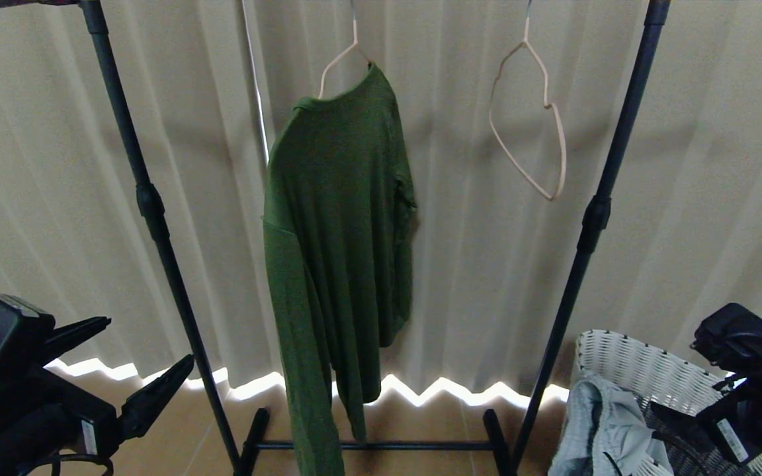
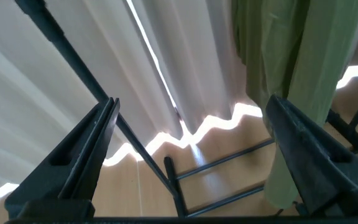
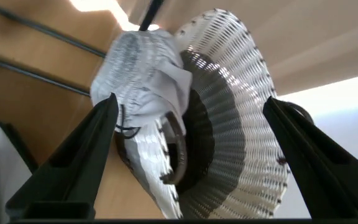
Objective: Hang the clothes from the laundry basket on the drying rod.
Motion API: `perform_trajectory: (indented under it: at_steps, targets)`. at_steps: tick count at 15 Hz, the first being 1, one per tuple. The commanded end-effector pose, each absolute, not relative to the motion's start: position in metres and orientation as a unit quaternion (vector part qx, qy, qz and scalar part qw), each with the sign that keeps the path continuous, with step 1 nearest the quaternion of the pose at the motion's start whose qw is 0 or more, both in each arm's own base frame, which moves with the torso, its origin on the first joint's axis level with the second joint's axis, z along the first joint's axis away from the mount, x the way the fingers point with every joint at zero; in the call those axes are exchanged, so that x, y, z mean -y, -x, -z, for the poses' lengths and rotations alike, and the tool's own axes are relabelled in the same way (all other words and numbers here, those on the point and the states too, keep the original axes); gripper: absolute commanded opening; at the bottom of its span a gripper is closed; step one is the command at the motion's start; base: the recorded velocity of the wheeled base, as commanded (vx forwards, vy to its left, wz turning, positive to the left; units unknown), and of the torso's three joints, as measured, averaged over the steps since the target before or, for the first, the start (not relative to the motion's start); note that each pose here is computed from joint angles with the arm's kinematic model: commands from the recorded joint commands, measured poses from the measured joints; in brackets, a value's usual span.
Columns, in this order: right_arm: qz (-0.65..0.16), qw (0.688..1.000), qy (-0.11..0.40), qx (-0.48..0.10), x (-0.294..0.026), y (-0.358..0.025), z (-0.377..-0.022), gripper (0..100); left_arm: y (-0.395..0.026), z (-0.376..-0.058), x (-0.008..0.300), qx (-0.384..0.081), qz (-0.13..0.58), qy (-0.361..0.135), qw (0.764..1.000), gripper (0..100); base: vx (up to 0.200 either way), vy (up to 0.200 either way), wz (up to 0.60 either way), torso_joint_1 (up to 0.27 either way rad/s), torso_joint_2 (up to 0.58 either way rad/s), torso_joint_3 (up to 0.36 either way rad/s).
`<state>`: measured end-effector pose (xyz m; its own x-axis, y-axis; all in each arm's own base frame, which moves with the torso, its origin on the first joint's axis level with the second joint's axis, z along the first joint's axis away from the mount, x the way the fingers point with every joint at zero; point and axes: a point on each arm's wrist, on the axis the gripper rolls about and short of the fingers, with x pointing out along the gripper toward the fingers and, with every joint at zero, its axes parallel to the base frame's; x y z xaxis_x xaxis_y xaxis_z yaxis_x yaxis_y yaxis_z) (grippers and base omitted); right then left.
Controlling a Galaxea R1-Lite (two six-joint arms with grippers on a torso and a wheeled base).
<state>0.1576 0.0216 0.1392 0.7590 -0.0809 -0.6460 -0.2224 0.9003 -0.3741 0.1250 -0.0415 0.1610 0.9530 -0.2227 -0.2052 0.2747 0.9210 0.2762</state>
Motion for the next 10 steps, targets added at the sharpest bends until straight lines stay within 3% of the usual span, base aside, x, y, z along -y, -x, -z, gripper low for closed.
perform_trajectory:
  at_steps: [1, 5, 10]
  targets:
    - [-0.066, 0.881, 0.248, -0.397, -0.04, -0.188, -0.108, 100, -0.125, -0.161, 0.042, -0.086, 0.127, -0.153, 0.976, 100, 0.0, 0.0, 0.0, 0.0, 0.0, 0.0]
    - [-0.029, 0.865, 0.285, -0.412, -0.054, -0.223, -0.079, 100, -0.125, -0.162, 0.042, -0.084, 0.127, -0.152, 0.976, 100, 0.0, 0.0, 0.0, 0.0, 0.0, 0.0]
    - [-0.005, 0.85, 0.312, -0.425, -0.058, -0.25, -0.068, 100, -0.125, -0.163, 0.042, -0.08, 0.127, -0.152, 0.977, 100, 0.0, 0.0, 0.0, 0.0, 0.0, 0.0]
